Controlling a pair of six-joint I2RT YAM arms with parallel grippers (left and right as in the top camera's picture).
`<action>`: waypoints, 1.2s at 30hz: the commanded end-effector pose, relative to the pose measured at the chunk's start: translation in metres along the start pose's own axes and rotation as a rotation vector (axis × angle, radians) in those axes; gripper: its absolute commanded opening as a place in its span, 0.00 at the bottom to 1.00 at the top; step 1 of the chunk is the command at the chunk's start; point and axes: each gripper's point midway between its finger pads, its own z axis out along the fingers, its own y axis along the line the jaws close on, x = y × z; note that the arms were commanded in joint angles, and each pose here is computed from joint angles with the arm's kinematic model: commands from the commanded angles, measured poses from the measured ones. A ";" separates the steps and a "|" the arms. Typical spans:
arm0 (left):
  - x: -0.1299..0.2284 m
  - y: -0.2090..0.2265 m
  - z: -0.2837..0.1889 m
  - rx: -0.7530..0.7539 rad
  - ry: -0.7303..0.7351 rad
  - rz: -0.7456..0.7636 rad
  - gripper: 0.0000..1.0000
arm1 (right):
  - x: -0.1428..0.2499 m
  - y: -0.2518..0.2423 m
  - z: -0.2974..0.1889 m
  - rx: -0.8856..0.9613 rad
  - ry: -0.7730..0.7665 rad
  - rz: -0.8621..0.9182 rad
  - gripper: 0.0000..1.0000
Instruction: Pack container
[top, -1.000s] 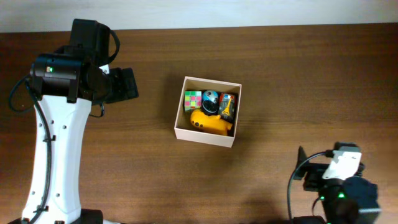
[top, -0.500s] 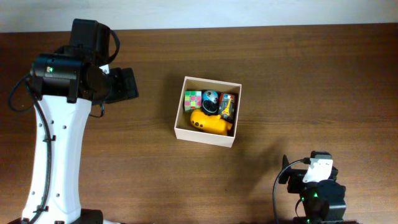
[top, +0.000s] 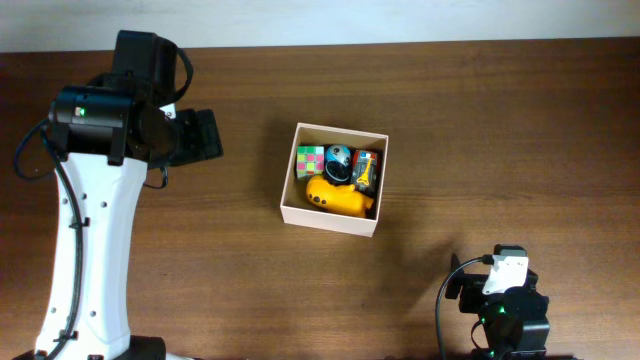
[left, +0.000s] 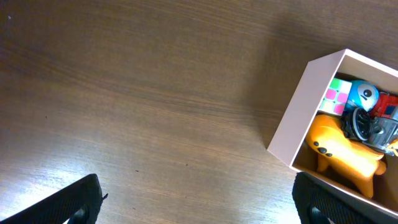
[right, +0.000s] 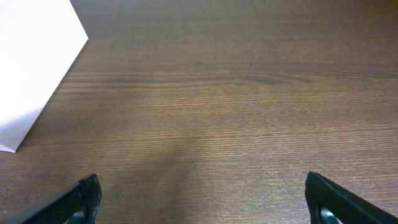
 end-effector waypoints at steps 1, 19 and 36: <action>-0.002 0.002 -0.002 -0.008 -0.010 0.010 0.99 | 0.003 -0.001 0.001 0.002 0.002 0.001 0.99; -0.003 0.016 -0.016 -0.058 -0.068 0.004 0.99 | 0.003 -0.001 0.001 0.002 0.002 0.001 0.99; 0.053 0.029 -0.005 0.047 -0.680 0.241 0.99 | 0.003 -0.001 0.001 0.002 0.002 0.001 0.99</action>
